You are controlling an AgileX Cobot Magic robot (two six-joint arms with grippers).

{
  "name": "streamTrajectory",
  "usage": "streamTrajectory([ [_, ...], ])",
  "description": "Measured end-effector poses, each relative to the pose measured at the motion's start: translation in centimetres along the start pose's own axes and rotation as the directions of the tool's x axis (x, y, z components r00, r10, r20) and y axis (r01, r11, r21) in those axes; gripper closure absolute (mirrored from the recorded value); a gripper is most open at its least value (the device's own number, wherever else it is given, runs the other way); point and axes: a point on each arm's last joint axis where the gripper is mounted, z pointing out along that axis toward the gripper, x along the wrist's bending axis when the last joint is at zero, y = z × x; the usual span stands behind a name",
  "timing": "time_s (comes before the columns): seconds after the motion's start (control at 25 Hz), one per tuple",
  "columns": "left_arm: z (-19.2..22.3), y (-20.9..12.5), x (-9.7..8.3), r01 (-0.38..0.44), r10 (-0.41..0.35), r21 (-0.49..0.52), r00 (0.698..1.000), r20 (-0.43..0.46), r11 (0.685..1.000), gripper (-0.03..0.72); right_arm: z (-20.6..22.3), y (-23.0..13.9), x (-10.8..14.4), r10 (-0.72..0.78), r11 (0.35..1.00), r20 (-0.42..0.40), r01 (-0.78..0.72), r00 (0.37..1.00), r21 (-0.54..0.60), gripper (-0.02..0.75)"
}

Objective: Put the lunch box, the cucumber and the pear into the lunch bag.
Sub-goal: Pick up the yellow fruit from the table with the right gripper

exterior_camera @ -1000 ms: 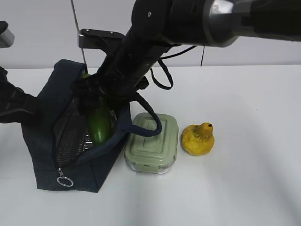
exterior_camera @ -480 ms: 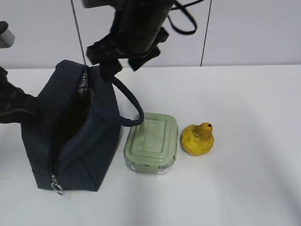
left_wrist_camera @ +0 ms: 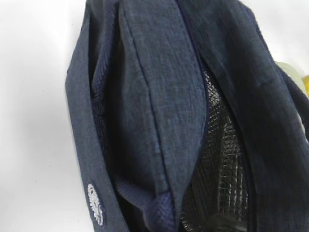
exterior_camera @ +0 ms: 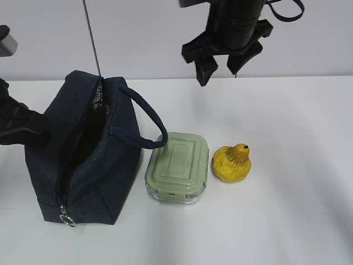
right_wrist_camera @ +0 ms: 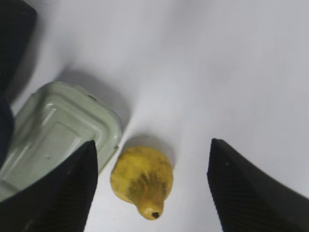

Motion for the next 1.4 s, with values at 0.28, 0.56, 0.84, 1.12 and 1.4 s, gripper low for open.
streamTrajectory([
  [0.28, 0.0, 0.0, 0.0, 0.0, 0.0, 0.0, 1.0, 0.0, 1.0, 0.7, 5.1, -4.2, -0.9, 0.031, 0.978, -0.02, -0.026, 0.999, 0.208, 0.188],
  [0.56, 0.0, 0.0, 0.0, 0.0, 0.0, -0.001, 1.0, 0.0, 1.0, 0.7, 7.0, -8.0, 0.0, 0.026, 0.983, -0.086, -0.01, 0.996, 0.183, 0.188],
  [0.84, 0.0, 0.0, 0.0, -0.001, 0.001, -0.001, 1.0, -0.001, 1.0, 0.7, 8.0, -8.5, 0.1, 0.025, 0.99, -0.088, -0.013, 0.996, 0.144, 0.192],
  [1.12, 0.0, 0.0, 0.0, -0.001, 0.001, -0.001, 1.0, -0.001, 1.0, 0.7, 8.1, -8.3, -0.3, 0.032, 0.993, -0.084, -0.022, 0.996, 0.117, 0.262],
  [1.4, 0.0, 0.0, 0.0, -0.001, 0.001, -0.001, 1.0, -0.001, 1.0, 0.7, 9.5, -8.5, -0.2, 0.031, 0.989, -0.083, -0.019, 0.996, 0.148, 0.365],
])
